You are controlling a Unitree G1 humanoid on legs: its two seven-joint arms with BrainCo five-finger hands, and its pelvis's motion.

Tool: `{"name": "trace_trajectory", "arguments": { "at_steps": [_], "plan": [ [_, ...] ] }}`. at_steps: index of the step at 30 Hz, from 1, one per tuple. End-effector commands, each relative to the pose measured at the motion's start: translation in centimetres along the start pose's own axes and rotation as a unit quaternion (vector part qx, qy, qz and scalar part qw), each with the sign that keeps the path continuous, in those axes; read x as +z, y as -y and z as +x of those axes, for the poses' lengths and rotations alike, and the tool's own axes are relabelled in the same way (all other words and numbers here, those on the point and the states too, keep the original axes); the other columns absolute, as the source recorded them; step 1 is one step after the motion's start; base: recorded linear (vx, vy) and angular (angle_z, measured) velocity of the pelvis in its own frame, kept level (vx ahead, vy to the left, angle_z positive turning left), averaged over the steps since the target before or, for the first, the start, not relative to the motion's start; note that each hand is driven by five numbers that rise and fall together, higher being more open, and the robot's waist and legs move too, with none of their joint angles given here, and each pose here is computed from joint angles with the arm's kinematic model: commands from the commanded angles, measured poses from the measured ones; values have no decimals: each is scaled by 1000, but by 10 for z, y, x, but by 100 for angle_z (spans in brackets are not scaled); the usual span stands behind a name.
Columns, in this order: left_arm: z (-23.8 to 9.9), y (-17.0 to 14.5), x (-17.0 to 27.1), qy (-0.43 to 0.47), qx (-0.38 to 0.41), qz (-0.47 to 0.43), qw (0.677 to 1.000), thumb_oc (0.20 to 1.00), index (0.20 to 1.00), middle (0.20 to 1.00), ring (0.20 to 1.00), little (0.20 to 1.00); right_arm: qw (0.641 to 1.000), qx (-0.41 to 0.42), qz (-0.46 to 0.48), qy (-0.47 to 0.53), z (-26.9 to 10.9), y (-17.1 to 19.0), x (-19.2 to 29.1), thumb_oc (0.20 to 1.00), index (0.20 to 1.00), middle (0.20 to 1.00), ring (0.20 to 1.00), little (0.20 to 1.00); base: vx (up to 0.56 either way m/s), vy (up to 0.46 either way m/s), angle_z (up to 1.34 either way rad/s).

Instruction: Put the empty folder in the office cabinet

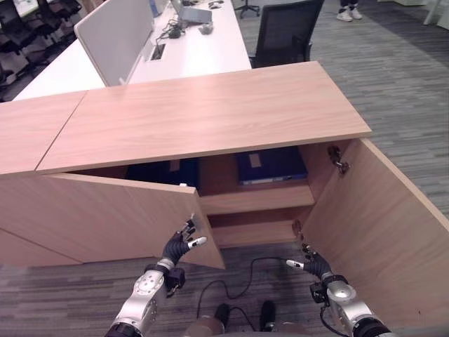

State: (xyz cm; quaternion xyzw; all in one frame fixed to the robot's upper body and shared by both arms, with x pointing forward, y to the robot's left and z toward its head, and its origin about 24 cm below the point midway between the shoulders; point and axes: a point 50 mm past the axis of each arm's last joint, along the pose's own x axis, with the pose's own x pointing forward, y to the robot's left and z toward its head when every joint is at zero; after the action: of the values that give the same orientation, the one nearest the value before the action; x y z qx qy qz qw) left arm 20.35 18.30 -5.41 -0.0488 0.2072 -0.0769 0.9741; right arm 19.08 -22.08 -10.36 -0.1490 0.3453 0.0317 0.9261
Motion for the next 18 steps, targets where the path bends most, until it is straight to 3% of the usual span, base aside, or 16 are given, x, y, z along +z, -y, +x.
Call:
{"name": "trace_trajectory", "arguments": {
  "at_steps": [1, 9, 18],
  "plan": [
    [2, 17, 31, 88, -52, 15, 995, 1000, 1000, 1000, 1000, 1000, 998, 19, 4, 54, 4, -11, 24, 1000, 1000, 1000, 1000, 1000, 61, 55, -19],
    [17, -24, 39, 84, 65, 39, 994, 1000, 1000, 1000, 1000, 1000, 999, 19, 19, 27, -5, -16, 4, 1000, 1000, 1000, 1000, 1000, 44, 51, -7],
    [34, -95, 76, 71, 196, 68, 976, 1000, 1000, 1000, 1000, 1000, 1000, 26, 15, 4, -11, -15, -12, 1000, 1000, 1000, 1000, 1000, 27, 47, -18]
  ]
}}
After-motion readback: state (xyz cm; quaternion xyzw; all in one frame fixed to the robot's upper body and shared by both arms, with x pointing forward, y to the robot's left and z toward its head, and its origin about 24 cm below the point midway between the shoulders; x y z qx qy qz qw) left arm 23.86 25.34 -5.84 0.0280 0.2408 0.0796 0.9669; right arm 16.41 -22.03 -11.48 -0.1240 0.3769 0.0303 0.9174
